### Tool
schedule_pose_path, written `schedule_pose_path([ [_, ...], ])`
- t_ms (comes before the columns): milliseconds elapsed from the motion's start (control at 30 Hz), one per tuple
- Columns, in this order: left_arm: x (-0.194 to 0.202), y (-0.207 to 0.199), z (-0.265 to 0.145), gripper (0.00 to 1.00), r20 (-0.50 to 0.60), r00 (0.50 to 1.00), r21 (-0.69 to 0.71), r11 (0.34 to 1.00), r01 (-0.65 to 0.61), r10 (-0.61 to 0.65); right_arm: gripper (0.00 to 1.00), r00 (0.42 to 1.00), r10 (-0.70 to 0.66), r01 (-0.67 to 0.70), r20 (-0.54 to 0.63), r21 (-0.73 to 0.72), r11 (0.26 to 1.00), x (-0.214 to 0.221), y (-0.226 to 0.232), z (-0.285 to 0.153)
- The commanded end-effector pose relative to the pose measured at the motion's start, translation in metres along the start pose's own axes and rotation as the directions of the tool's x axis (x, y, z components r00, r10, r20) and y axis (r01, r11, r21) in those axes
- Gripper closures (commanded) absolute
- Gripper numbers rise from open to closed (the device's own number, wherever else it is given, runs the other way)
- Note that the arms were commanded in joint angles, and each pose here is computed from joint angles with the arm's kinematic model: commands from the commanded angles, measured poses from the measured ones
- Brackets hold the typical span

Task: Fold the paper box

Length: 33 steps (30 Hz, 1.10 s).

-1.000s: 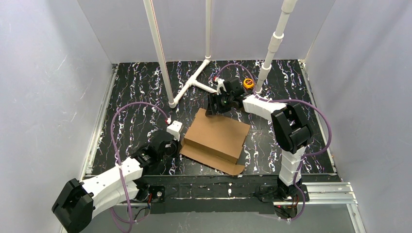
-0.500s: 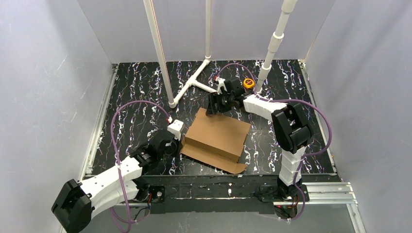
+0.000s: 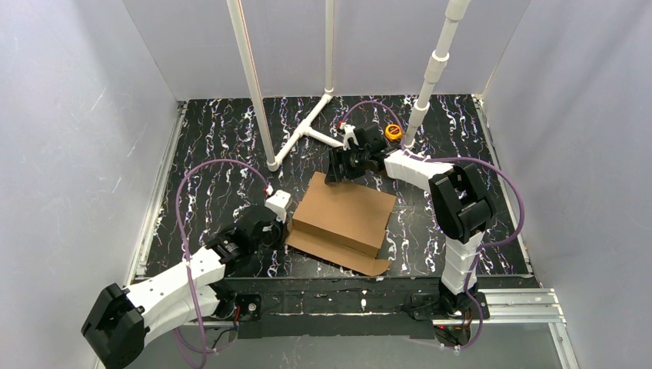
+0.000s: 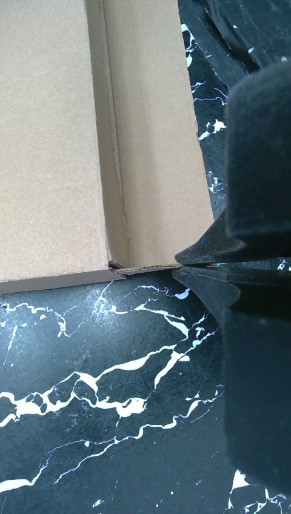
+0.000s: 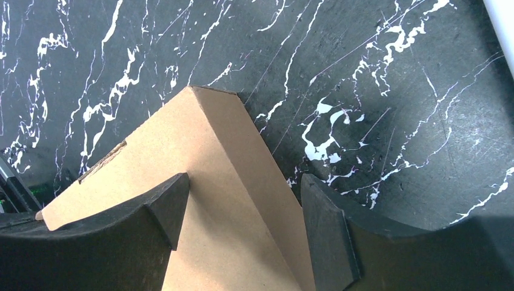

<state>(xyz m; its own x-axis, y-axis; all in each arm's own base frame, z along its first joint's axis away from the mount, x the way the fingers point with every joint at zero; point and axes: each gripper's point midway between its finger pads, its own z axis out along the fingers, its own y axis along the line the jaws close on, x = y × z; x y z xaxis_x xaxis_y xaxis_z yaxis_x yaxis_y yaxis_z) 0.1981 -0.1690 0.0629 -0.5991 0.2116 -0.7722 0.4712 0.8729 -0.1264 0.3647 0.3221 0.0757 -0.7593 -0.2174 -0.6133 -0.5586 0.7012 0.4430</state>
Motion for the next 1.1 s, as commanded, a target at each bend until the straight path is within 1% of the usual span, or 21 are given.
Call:
schedule_pose_path([
  [0, -0.017, -0.008, -0.002, 1.0, 0.007, 1.0, 0.018, 1.0, -0.011, 0.011, 0.26, 0.999, 0.008, -0.006, -0.035, 0.051, 0.999, 0.01, -0.015, 0.007],
  [300, -0.025, -0.006, 0.001, 1.0, 0.0, 1.0, -0.004, 1.0, -0.023, 0.023, 0.26, 0.999, 0.007, -0.005, -0.051, 0.045, 0.999, 0.014, -0.015, 0.009],
  [633, -0.036, -0.003, 0.006, 1.0, -0.071, 0.997, -0.045, 0.998, -0.031, 0.028, 0.26, 0.998, -0.001, 0.004, -0.066, 0.037, 0.999, 0.018, -0.013, 0.01],
  [867, -0.044, -0.002, 0.006, 1.0, -0.113, 0.994, -0.049, 0.999, -0.005, -0.001, 0.27, 0.996, -0.013, 0.015, -0.084, 0.025, 1.0, 0.023, -0.008, 0.013],
  [1067, -0.052, 0.001, 0.01, 1.0, -0.143, 0.988, -0.012, 0.998, 0.055, -0.057, 0.27, 0.996, -0.024, 0.026, -0.091, 0.015, 1.0, 0.025, -0.004, 0.014],
])
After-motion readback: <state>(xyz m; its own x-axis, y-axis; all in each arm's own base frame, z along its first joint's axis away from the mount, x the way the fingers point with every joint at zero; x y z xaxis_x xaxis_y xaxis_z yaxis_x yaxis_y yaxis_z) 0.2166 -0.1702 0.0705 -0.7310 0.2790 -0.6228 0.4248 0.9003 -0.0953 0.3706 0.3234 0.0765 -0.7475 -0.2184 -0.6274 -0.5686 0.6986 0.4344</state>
